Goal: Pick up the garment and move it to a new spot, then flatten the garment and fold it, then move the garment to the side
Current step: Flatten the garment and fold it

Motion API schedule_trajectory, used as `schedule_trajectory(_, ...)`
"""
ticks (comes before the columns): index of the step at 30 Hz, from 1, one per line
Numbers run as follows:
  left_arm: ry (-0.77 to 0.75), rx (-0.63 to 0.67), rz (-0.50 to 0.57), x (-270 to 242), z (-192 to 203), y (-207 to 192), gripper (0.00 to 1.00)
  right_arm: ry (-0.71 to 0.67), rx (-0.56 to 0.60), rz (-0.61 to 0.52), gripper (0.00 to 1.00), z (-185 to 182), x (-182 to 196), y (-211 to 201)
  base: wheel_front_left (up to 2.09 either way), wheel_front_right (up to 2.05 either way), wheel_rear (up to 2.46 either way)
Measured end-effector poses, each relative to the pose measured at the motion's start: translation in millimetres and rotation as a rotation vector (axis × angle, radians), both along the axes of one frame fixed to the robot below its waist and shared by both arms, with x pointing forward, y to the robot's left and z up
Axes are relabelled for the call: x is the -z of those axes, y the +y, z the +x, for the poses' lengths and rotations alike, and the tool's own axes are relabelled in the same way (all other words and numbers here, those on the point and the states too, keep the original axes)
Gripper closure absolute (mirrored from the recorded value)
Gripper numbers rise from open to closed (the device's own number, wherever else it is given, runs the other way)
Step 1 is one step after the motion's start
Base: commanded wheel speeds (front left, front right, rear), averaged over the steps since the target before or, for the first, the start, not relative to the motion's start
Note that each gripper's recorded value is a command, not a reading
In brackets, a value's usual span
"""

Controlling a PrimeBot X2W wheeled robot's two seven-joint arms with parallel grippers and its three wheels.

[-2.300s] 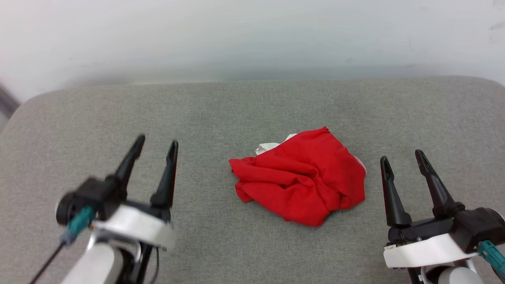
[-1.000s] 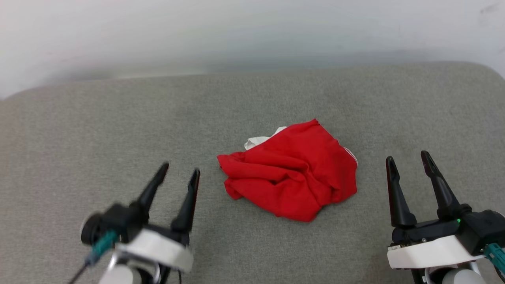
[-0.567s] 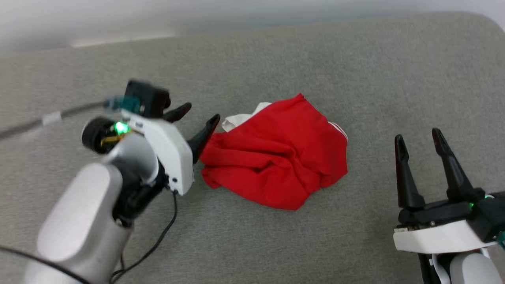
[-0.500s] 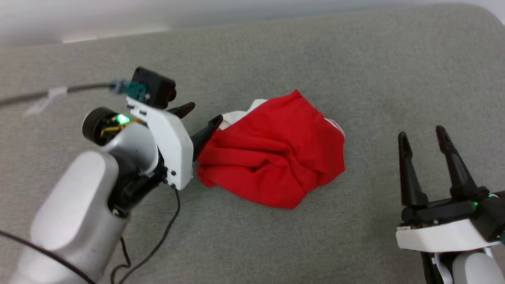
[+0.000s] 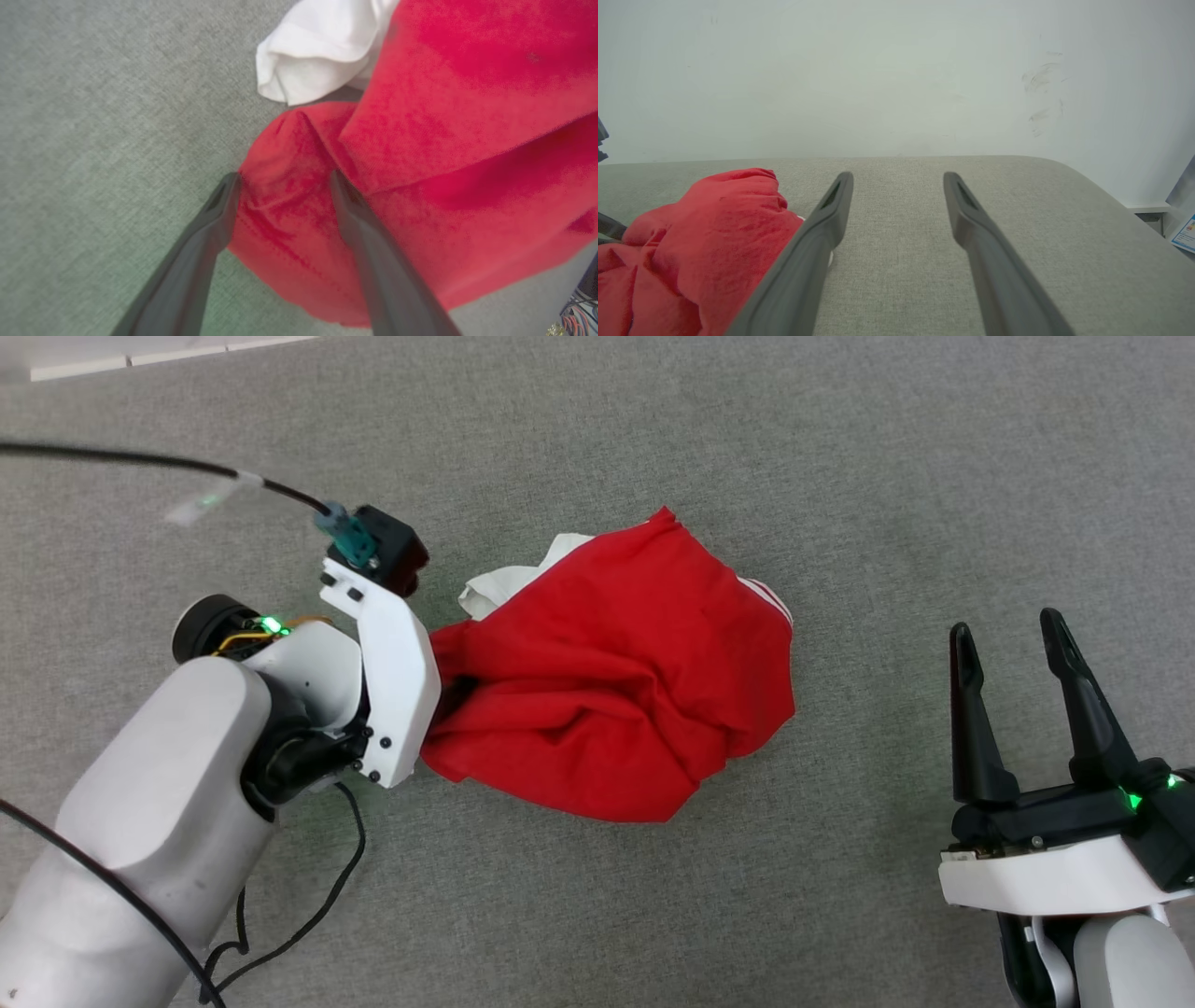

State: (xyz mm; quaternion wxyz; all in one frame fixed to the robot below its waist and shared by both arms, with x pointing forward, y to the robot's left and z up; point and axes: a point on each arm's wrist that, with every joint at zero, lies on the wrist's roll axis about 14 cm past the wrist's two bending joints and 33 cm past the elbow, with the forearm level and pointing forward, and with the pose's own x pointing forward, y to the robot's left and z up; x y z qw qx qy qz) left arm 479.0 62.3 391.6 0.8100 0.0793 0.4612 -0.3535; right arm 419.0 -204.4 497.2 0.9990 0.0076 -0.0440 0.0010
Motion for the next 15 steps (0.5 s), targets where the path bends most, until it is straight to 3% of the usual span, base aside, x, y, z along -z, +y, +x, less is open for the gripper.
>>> schedule_trajectory(1,0.001,0.003,0.009,4,0,1,0.0,0.004,0.0,0.0,0.0,0,1,0,0.0,0.0,0.0)
schedule_trajectory(2,0.0,0.015,0.021,8,-2,0,0.11,0.007,-0.001,0.001,0.0,1,3,0,0.0,0.0,0.0)
schedule_trajectory(3,0.0,0.028,0.031,11,-3,0,0.78,0.01,-0.002,0.001,0.0,1,4,1,0.0,0.0,0.0)
schedule_trajectory(4,-0.007,0.038,0.032,12,-4,-1,1.0,0.012,-0.004,0.002,0.0,2,5,1,0.0,0.0,0.0)
schedule_trajectory(10,-0.109,-0.018,-0.044,-1,8,4,1.0,0.01,-0.021,0.013,0.0,2,4,7,0.0,0.0,0.0)
schedule_trajectory(15,-0.374,-0.085,-0.137,-71,46,15,1.0,-0.024,-0.038,0.019,0.0,-2,-9,13,0.0,0.0,0.0)
